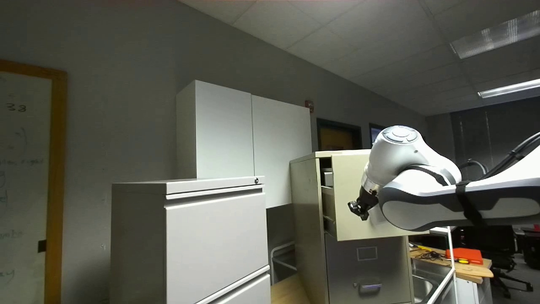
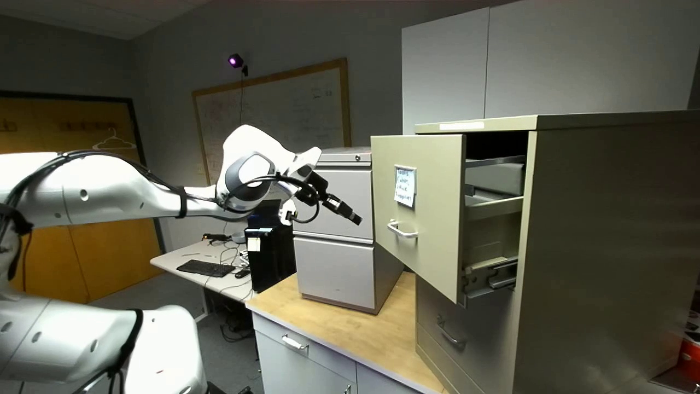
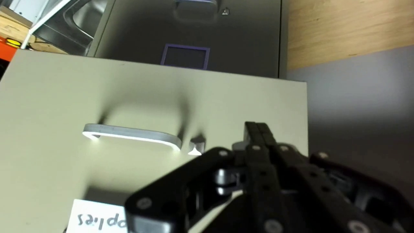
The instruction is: Close the top drawer on the right
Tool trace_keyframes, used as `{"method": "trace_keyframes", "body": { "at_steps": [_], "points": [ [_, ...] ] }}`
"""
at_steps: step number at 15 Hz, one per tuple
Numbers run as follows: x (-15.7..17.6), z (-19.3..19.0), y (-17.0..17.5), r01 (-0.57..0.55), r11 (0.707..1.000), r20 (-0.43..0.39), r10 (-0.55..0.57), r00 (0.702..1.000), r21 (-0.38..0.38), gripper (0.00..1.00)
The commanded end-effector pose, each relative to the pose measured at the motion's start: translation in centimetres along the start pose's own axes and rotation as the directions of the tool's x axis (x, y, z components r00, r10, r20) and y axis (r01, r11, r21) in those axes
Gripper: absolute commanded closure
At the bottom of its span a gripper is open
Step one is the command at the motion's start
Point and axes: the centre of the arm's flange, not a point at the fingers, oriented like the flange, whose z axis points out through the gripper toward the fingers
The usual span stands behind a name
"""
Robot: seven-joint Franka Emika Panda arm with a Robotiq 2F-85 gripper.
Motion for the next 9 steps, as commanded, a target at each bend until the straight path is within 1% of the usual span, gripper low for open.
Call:
{"method": "trace_keyframes", "body": {
  "at_steps": [1, 5, 9],
  "points": [
    [2.3, 1.1, -0.6, -0.024, 1.0, -0.039, 0.024, 0.999, 0.0, 1.0],
    [3.7, 2.3, -0.7, -0.024, 1.0, -0.057, 0.025, 0.998, 0.007, 1.0],
    [5.4, 3.8, -2.3, 0.003, 1.0, -0.056, -0.003, 0.998, 0.015, 1.0]
  ]
}}
